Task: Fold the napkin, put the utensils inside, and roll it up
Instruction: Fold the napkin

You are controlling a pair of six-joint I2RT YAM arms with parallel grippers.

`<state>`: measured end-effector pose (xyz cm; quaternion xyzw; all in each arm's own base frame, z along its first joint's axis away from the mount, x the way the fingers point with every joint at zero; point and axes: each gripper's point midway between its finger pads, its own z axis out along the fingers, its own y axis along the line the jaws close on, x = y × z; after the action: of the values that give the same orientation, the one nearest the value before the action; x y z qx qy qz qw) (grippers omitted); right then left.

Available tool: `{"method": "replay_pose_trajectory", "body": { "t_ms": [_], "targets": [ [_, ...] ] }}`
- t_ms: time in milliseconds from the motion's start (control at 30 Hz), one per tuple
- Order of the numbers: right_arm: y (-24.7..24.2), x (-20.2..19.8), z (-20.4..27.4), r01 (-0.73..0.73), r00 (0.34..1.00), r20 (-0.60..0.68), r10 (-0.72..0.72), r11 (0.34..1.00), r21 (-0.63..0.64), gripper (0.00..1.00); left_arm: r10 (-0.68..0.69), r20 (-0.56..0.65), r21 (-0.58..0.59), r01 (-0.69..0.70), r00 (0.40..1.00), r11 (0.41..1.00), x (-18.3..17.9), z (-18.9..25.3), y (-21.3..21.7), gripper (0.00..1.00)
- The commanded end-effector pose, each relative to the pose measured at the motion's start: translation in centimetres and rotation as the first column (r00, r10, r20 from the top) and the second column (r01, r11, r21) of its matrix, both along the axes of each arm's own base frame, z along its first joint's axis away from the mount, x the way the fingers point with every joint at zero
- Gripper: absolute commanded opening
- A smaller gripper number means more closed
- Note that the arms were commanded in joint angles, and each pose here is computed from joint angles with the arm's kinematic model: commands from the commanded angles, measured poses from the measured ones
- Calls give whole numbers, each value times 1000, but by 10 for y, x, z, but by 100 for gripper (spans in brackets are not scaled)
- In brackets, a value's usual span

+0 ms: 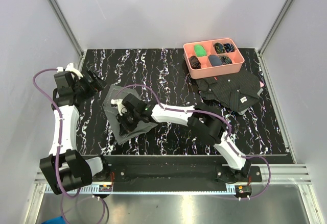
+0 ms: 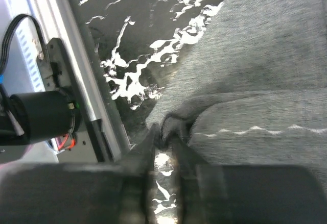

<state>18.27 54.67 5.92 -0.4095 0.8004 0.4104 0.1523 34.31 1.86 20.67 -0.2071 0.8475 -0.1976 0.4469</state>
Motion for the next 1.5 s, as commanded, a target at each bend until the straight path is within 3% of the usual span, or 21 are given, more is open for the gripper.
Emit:
{"method": "replay_pose_trajectory", "body": {
  "t_ms": [0,67,100,200,333,400,533,700,833,1300,1467],
  "targets": [
    [21,-12,35,-66,998,21,64,993,102,37,-12,37,-9,12,999,1000,6,5,-1,99],
    [20,-14,47,-80,997,32,77,989,122,49,-10,36,-8,10,999,1000,6,5,-1,99],
    [20,-16,52,-91,995,41,86,987,130,61,-7,34,-6,7,999,1000,6,4,0,99],
    [11,-17,72,-101,993,79,89,984,150,76,0,30,1,0,1000,1000,7,2,2,99],
    [-20,-15,84,-63,991,125,47,990,129,89,13,21,15,-13,1000,1000,6,-1,5,99],
    [-42,3,103,-7,989,146,-14,989,146,91,23,10,19,-23,1000,1000,5,-5,7,99],
    [-105,43,90,133,983,113,-143,986,96,98,33,-10,13,-33,999,999,3,-13,7,99],
    [-158,96,68,250,967,41,-252,967,60,98,51,-55,4,-51,997,999,-7,-32,6,99],
    [-163,110,53,231,972,-48,-228,970,73,95,61,-86,-13,-62,994,998,-17,-45,4,99],
    [-132,127,5,183,967,-200,-156,975,124,85,27,-160,-178,-56,987,983,-39,-91,-24,99],
    [-123,130,-6,192,954,-256,-155,973,127,70,27,-166,-182,-58,986,982,-43,-94,-25,99]
  ]
}}
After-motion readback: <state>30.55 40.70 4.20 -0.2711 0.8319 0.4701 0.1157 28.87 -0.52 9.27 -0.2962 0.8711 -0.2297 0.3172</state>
